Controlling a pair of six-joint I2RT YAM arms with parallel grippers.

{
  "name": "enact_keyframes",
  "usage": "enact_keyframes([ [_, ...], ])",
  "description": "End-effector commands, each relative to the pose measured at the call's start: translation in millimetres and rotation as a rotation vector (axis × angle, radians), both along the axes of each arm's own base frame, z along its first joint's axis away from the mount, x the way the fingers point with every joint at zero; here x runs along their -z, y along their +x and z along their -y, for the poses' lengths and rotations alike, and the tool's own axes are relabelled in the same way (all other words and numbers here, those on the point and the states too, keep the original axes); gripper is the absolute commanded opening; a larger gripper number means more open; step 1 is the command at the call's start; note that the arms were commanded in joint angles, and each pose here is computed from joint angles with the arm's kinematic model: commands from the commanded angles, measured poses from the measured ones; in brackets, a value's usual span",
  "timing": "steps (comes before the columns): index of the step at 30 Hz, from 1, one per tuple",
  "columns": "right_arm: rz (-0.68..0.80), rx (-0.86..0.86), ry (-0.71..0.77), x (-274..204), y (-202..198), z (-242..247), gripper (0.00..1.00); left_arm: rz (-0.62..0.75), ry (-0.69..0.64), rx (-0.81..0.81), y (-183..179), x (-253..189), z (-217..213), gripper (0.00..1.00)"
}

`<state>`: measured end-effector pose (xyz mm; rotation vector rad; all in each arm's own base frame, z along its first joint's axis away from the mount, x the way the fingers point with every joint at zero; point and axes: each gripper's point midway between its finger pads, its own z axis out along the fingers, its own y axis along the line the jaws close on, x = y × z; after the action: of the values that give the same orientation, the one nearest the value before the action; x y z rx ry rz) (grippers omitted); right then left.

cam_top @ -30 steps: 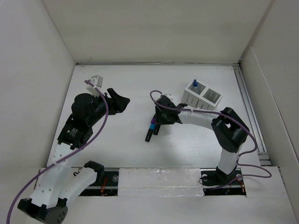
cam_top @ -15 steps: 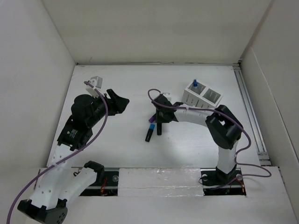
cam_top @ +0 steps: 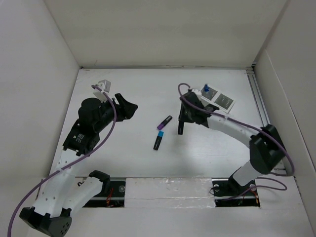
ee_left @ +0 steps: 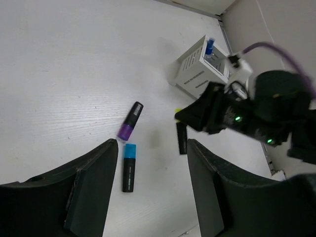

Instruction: Organize the desk

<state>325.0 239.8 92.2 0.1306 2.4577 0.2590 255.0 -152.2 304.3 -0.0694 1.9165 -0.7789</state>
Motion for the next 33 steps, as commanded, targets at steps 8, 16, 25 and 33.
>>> enact_keyframes([
  [8, 0.441, 0.527, 0.002, -164.2, 115.4, 225.9, 0.2, 0.034, -0.069, 0.085, -4.4, -15.0, 17.0, 0.53],
  [16, 0.396, 0.649, -0.122, -145.0, 147.2, 283.3, 0.2, 0.038, -0.068, 0.075, -4.3, -17.2, 15.1, 0.53],
  [25, 0.409, 0.741, -0.229, -127.0, 134.9, 286.4, 0.25, 0.042, -0.052, 0.06, 3.6, -21.0, 14.6, 0.53],
  [33, 0.426, 0.757, -0.247, -119.5, 105.9, 274.8, 0.37, 0.036, -0.046, 0.075, 11.1, -18.8, 19.8, 0.53],
])
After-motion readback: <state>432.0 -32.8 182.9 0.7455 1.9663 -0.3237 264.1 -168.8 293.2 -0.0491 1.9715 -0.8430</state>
